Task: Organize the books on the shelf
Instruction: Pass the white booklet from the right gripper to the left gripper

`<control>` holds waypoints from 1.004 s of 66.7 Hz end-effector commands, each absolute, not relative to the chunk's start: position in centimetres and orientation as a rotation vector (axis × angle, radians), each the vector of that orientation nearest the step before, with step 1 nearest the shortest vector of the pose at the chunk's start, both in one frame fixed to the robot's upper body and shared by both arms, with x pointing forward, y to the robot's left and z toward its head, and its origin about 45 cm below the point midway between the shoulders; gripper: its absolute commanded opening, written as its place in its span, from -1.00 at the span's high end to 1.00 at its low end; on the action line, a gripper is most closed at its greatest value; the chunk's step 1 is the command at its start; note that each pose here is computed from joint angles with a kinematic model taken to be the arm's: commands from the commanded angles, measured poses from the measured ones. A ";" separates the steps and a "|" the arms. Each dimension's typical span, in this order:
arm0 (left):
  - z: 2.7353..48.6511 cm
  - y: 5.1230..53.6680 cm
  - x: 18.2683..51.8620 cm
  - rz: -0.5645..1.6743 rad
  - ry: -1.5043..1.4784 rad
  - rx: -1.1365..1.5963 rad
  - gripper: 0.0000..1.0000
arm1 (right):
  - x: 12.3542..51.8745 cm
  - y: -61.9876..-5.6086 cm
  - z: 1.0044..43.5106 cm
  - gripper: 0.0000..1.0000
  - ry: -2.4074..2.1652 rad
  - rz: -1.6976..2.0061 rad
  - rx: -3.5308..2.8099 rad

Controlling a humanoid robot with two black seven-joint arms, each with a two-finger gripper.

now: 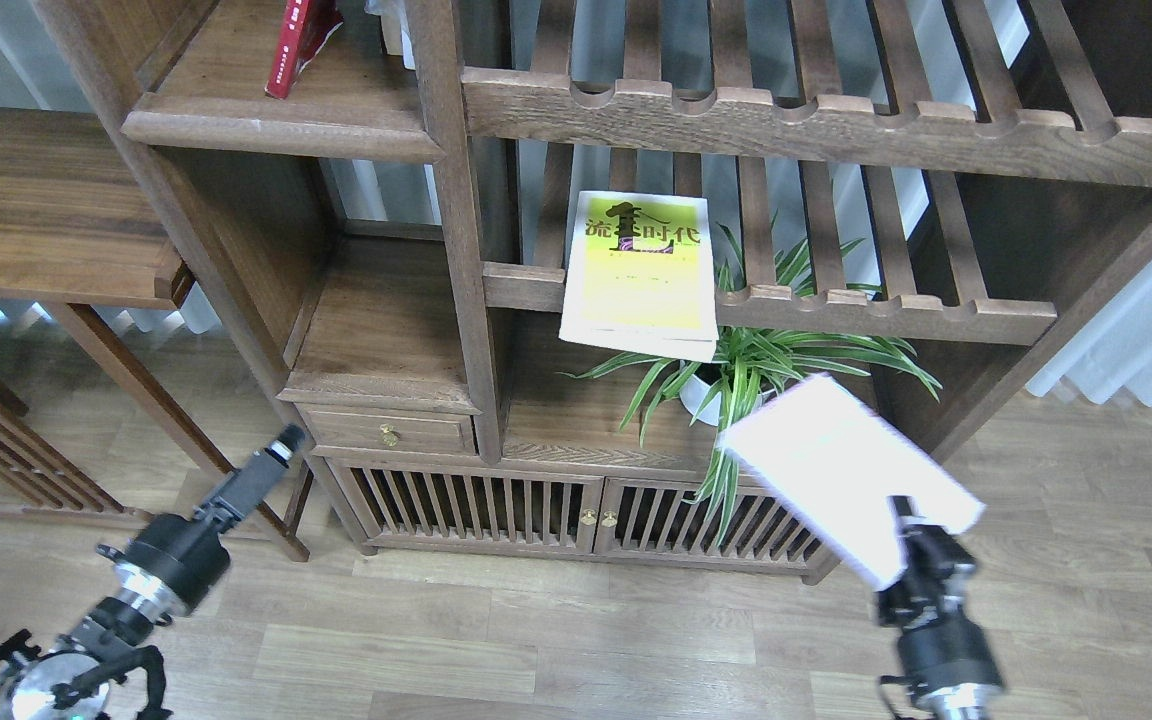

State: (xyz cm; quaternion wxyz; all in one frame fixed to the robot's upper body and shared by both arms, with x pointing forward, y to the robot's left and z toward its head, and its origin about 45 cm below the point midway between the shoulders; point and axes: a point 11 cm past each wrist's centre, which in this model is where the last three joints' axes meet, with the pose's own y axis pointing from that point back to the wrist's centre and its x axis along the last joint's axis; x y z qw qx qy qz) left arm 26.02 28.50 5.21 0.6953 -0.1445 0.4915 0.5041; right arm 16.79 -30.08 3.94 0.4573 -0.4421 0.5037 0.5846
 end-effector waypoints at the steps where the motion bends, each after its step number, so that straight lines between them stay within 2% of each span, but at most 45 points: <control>1: 4.5 25.7 24.7 1.020 1.311 -0.359 -1.00 | 17.5 -26.7 3.7 0.90 1.169 1.539 -1.157; 19: 4.6 21.3 23.3 0.900 1.517 -0.478 -1.00 | 18.3 -21.2 4.0 0.89 1.038 1.668 -1.250; 25: 4.1 17.9 22.1 0.838 1.576 -0.483 -1.00 | 18.1 -19.3 4.0 0.89 0.996 1.711 -1.264; 41: 4.3 13.4 21.2 0.755 1.642 -0.521 -1.00 | 17.2 -17.4 3.8 0.89 0.959 1.772 -1.281; 67: 2.9 11.2 20.5 0.757 1.689 -0.512 -0.98 | 15.0 -15.1 3.3 0.89 0.937 1.840 -1.304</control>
